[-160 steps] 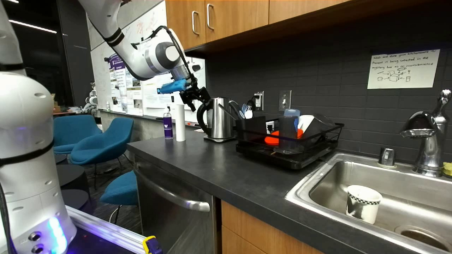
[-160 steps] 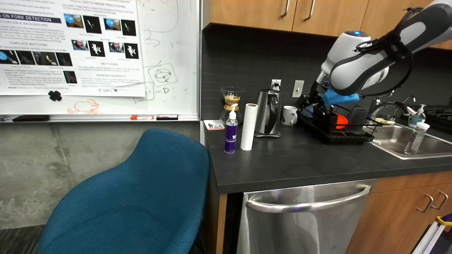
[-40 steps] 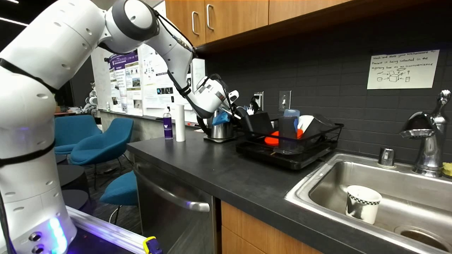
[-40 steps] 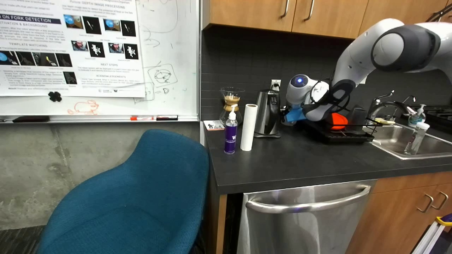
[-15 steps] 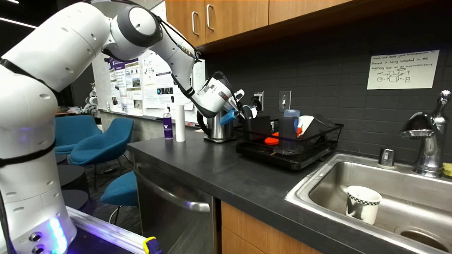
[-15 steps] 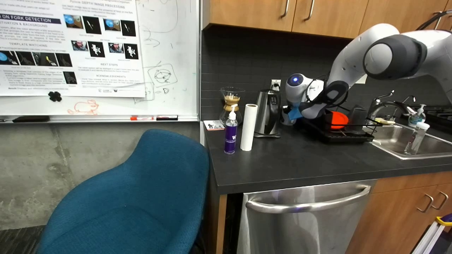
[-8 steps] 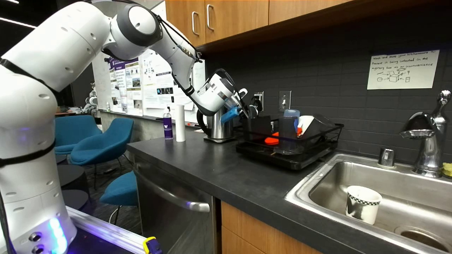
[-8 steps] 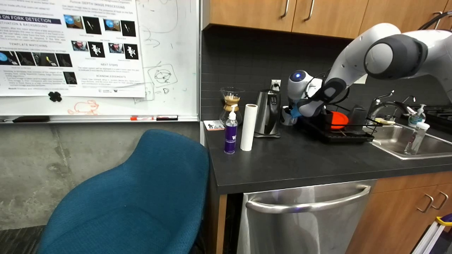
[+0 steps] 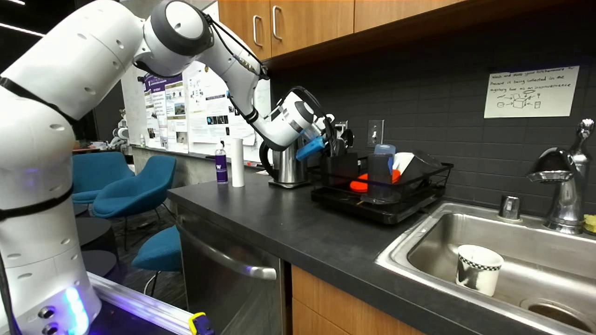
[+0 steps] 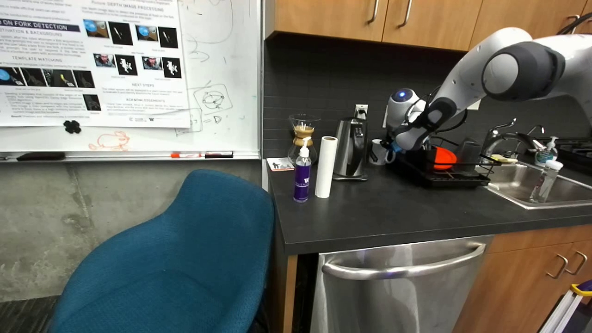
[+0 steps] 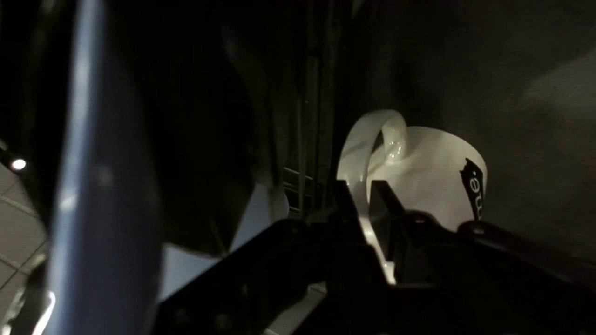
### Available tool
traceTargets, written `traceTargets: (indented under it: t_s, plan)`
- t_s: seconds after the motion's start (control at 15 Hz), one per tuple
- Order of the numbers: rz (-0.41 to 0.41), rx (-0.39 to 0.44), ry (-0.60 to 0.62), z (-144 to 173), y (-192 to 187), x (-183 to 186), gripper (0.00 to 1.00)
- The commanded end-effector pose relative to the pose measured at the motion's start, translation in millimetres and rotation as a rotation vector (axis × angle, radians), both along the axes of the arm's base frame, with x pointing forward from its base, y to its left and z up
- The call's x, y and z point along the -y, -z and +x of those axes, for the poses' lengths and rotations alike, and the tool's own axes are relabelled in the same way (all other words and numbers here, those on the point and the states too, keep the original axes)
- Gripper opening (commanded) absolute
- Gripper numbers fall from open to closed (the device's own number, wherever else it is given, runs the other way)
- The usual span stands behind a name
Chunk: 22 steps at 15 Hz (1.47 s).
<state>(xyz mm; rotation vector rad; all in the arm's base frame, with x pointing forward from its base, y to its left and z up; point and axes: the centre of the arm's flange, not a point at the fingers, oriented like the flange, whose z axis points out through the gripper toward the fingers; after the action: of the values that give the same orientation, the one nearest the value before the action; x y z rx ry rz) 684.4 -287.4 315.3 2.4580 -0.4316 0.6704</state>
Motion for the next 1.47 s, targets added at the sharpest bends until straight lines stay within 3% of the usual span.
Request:
traceTargets:
  t_s: [0.0, 0.27, 0.33, 0.4, 0.47, 0.6, 0.87, 1.07, 1.2, 1.33, 1.4]
  plan:
    - [0.017, -0.012, -0.071, -32.7, -27.6, 7.1, 0.05]
    - [0.025, -0.029, -0.148, -55.4, -47.5, 9.1, 0.05]
    - [0.033, -0.039, -0.166, -60.3, -50.0, 8.8, 0.10]
    - [0.051, -0.039, -0.191, -63.8, -54.8, 6.5, 0.42]
    - [0.079, -0.033, -0.215, -67.4, -56.7, 3.2, 0.40]
    - [0.141, -0.031, -0.263, -73.1, -65.6, -6.0, 0.44]
    - [0.245, -0.008, -0.348, -74.4, -87.5, -50.0, 0.69]
    - [0.247, 0.066, -0.386, -68.3, -108.7, -86.7, 0.89]
    - [0.196, 0.112, -0.405, -63.3, -124.1, -107.2, 0.99]
    - [0.137, 0.150, -0.420, -57.9, -136.5, -123.4, 0.96]
    - [0.106, 0.152, -0.431, -56.8, -139.7, -129.1, 0.73]
